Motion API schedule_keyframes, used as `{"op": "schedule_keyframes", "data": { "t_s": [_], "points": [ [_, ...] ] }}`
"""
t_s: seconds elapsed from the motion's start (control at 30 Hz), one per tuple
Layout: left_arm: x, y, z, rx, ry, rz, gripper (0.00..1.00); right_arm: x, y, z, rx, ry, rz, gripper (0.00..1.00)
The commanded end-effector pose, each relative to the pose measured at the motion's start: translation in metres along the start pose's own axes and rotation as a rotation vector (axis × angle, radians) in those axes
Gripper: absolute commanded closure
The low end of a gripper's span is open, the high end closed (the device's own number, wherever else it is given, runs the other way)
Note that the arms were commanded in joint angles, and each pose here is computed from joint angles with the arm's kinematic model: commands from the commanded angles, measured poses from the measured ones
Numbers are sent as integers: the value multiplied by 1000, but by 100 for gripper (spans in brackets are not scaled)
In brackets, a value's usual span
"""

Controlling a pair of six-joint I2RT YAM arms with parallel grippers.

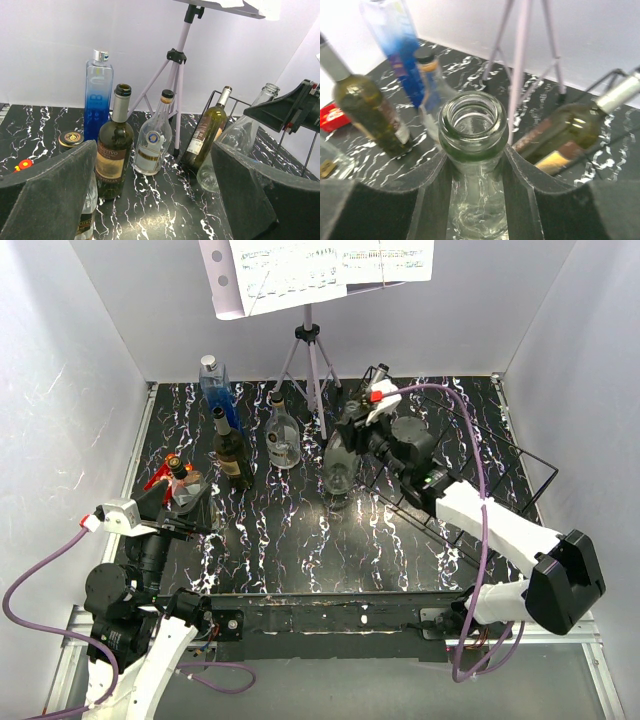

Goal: Take the wine bottle off the wine rack

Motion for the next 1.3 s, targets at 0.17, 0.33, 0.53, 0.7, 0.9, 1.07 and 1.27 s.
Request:
{"op": "schedule_keyframes", "data": {
  "t_s": [0.17,0.33,0.53,0.7,0.9,1.07,1.27],
  "points": [
    [3,4,3,13,15,-21,2,83,-3,-72,-358,6,-267,99],
    [3,2,2,7,12,-24,2,128,-4,-63,-366,-38,-445,99],
    [3,2,1,3,12,-26,2,157,-5,-60,-363,-26,-529,99],
    [3,2,2,6,12,-27,2,166,-5,-53,-344,7,-549,99],
    [3,2,1,5,13,-26,2,170,-3,-47,-319,17,-551,80],
    [3,2,1,5,11,-25,2,165,-2,-54,-295,55,-494,47],
    [3,2,1,4,11,-23,2,162,-11,-64,-307,71,-494,38]
  ]
}}
Point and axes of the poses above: each gripper's point midway between its finger pads, its own y axis out along the fingers, its own x axis along the line the jaws close on, z = x × y, the point moved 8 cm from there along -y, back along the fingers, and after that the axes turned 6 degrees about -y, right-handed, at the moved point
